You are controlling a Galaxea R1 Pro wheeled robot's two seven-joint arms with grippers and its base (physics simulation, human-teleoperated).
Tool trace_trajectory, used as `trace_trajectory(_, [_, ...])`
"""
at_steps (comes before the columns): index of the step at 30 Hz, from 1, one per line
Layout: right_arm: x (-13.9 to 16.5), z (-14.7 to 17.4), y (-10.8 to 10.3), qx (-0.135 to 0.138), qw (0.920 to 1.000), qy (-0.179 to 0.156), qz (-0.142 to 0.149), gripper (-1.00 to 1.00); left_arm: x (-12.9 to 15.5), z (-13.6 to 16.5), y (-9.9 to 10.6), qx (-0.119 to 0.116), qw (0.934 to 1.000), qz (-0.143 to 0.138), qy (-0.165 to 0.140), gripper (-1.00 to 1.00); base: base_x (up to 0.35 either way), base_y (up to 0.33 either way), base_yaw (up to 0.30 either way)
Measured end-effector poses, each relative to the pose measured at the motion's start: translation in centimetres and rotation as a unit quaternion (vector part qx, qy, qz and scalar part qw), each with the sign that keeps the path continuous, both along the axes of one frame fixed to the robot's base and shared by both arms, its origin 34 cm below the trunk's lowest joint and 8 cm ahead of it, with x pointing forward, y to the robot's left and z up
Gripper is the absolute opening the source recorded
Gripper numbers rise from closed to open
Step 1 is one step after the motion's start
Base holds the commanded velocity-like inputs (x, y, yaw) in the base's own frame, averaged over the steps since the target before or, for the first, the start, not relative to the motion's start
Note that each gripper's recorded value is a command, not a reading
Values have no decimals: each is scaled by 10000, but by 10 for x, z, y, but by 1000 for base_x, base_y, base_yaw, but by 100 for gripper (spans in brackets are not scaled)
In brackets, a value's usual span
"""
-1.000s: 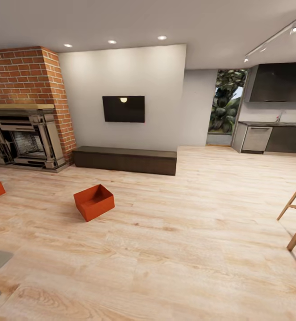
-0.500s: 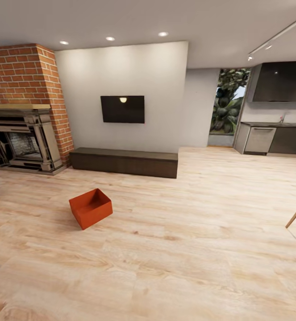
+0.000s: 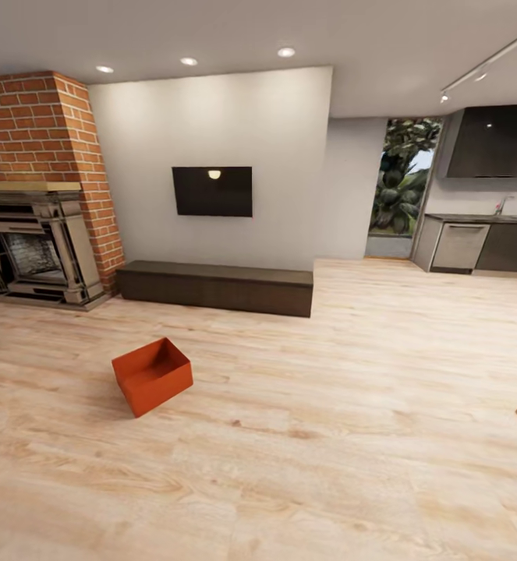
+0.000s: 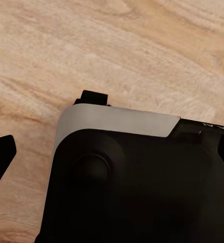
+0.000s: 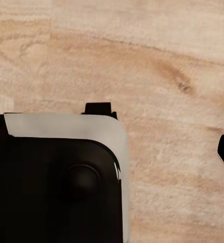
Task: Move the two storage containers from the living room to the garage. In the garage, place one container on the floor and stack the other container on top of it (either order is fine).
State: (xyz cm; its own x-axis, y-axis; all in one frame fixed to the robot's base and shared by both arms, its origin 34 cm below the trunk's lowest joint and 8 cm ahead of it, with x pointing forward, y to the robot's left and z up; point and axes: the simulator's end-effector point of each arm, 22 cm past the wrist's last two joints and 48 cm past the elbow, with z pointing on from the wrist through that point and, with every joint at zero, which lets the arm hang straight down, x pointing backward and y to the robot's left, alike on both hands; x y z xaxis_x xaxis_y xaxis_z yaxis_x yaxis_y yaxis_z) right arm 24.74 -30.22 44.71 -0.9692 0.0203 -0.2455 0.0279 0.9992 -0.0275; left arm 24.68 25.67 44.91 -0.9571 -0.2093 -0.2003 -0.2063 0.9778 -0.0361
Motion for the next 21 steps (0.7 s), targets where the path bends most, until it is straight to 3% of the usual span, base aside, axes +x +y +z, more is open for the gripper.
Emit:
trace_trajectory(9, [0, 0, -3, -19, 10000, -10, -49, 100, 0, 0, 0, 0, 10000, 0, -3, 100, 324, 0, 43])
trace_trajectory(21, [0, 0, -5, -32, 10000, -11, -59, 100, 0, 0, 0, 0, 10000, 0, -4, 100, 314, -63, 249])
